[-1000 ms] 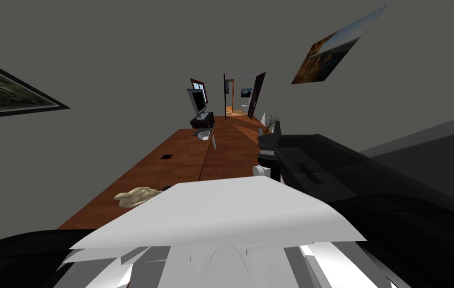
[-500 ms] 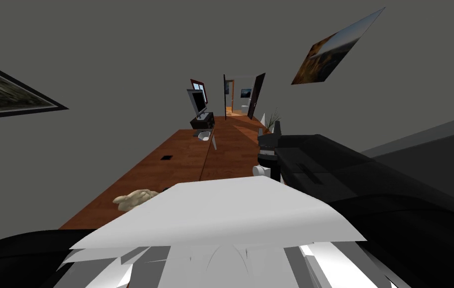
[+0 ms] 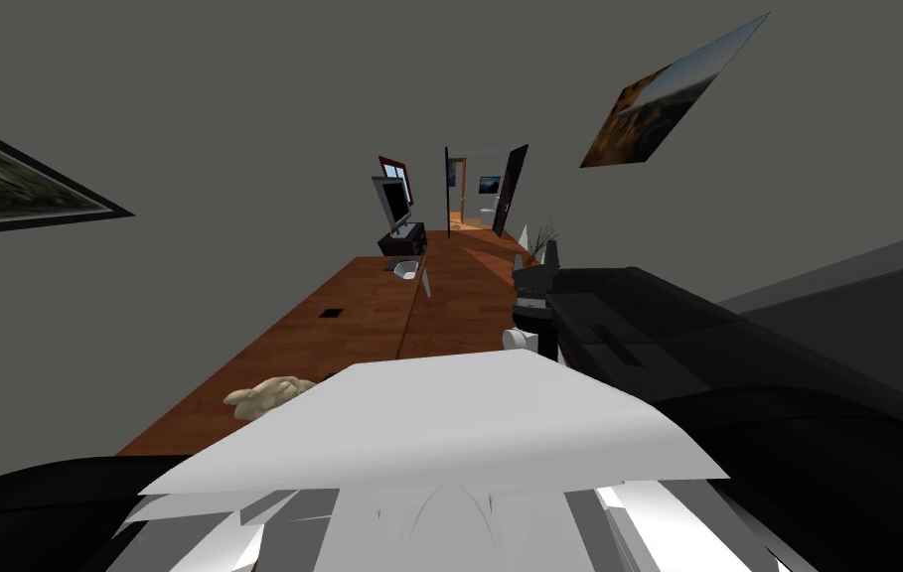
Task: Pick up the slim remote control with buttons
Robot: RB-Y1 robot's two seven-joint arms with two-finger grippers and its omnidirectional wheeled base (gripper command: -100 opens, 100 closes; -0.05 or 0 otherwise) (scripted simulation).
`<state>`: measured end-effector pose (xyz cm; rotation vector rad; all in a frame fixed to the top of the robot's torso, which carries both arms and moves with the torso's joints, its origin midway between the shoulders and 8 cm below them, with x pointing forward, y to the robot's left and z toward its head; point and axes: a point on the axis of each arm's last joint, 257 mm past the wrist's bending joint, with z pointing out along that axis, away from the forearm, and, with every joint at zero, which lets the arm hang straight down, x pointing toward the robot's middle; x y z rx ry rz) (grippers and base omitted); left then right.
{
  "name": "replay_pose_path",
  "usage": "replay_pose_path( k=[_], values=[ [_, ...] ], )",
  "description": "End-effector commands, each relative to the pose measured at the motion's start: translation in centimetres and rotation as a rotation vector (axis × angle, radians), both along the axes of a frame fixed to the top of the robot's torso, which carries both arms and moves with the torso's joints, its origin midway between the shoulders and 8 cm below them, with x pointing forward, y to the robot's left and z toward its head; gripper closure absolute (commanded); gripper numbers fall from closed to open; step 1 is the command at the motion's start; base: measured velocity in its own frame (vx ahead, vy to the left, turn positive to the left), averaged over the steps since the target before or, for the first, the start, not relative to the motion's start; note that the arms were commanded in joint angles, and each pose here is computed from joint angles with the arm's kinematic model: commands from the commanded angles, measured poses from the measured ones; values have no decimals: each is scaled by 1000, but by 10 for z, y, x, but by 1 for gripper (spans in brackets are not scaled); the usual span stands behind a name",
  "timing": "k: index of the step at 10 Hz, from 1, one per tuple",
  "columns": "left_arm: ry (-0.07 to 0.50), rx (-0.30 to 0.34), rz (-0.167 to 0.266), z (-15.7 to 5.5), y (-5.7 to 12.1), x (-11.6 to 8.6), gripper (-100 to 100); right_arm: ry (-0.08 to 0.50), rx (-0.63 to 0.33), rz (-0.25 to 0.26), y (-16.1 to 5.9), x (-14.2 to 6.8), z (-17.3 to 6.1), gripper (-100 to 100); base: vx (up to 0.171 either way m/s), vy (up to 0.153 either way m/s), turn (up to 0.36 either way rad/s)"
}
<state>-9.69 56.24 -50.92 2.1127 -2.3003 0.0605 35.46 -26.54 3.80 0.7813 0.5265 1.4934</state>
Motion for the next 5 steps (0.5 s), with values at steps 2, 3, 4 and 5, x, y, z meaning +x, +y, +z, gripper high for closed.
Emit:
replay_pose_path(
  k=[2,3,4,5],
  values=[
    [-1,-1,-1,9,7,6,100,0,0,0,0,0,0,0,-12,-12,5],
    [-1,-2,-1,13,10,9,100,0,0,0,0,0,0,0,-43,-43,8],
    [0,-3,-2,18,13,12,100,0,0,0,0,0,0,0,-49,-42,10],
    [-1,0,-4,15,11,11,100,0,0,0,0,0,0,0,-22,-16,0]
  ],
)
